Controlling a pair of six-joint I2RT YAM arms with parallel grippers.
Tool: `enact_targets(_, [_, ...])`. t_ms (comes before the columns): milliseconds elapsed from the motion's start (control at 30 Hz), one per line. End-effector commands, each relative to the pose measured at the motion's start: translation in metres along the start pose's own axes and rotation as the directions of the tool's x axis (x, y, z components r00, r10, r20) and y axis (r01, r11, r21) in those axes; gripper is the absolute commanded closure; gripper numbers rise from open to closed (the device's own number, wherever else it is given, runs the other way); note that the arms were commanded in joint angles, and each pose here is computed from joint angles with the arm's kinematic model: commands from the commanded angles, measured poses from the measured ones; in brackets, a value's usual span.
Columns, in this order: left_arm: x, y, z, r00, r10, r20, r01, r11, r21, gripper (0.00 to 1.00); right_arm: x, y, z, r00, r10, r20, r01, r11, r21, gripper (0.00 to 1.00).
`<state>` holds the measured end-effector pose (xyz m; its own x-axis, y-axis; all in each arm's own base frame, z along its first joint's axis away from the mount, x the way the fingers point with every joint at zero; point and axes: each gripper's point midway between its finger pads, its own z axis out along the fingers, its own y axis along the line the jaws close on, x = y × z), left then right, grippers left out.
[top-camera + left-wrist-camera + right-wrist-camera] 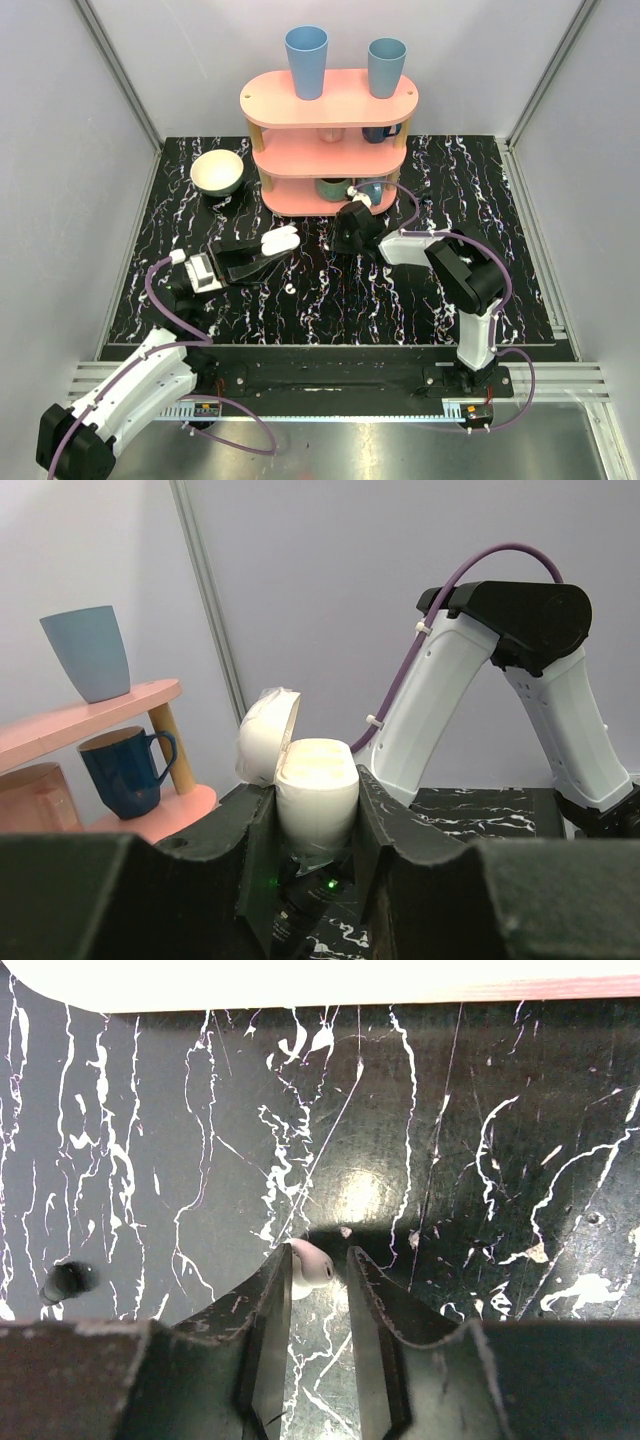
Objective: Insert the wireless bluetooth earbuds into the charging case
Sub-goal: Move the right earbud to the center of the board.
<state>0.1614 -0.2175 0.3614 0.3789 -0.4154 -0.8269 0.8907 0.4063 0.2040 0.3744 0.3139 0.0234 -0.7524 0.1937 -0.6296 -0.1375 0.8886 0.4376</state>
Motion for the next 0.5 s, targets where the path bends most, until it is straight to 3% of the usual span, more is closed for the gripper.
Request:
enact_targets(0, [-0.021, -0.004, 0.007, 0.998, 0.039, 0.057, -0.041, 0.999, 0.034, 1.0, 0.013, -0.001, -0.008, 0.999, -0.016, -0.033, 0.016, 1.0, 0.004, 0.69])
enact_targets(200, [-0.02, -0.004, 0.007, 0.998, 0.035, 0.056, -0.037, 0.999, 0.035, 1.0, 0.011, 0.006, -0.005, 0.999, 0.012, -0.036, -0.013, 1.0, -0.02, 0.74])
enact_targets(300, [-0.021, -0.004, 0.007, 0.998, 0.033, 0.059, -0.035, 0.999, 0.033, 1.0, 0.009, 0.01, -0.006, 0.999, 0.029, -0.038, -0.03, 0.999, -0.031, 0.84])
enact_targets(467, [-0.022, -0.003, 0.008, 0.998, 0.033, 0.06, -0.035, 0.999, 0.032, 1.0, 0.003, 0.014, -0.021, 0.995, 0.094, -0.022, -0.095, 0.995, -0.033, 0.83])
